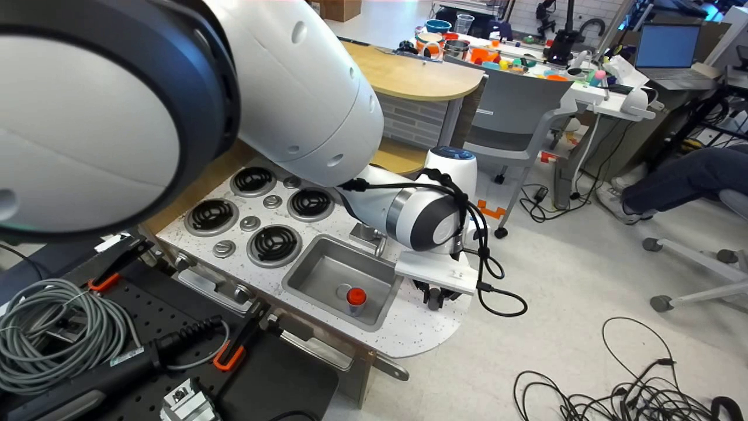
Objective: Move the grey cylindrical object forward
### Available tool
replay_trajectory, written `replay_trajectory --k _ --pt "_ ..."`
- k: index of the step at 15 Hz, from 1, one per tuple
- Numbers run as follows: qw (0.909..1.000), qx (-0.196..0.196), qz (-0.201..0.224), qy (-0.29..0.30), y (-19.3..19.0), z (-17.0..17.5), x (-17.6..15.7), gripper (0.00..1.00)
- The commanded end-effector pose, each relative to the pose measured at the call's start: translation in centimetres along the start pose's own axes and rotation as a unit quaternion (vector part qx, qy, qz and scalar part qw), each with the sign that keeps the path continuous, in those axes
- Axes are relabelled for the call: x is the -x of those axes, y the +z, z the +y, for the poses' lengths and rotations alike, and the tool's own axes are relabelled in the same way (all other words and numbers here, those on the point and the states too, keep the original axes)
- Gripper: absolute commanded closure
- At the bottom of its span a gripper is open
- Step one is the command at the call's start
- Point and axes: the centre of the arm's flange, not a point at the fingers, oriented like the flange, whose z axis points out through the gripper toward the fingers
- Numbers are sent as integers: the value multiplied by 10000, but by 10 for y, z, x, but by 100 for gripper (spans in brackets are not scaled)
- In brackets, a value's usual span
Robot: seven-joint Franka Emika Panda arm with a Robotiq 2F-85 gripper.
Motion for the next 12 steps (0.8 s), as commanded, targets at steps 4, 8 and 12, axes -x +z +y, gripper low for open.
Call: replay_trajectory --k 4,8,12 --pt "9982 -96 -224 -540 -31 -5 42 92" --pt "9944 -697 -310 -725 -39 -4 105 92" --pt "9920 -707 -319 -994 -30 3 133 92"
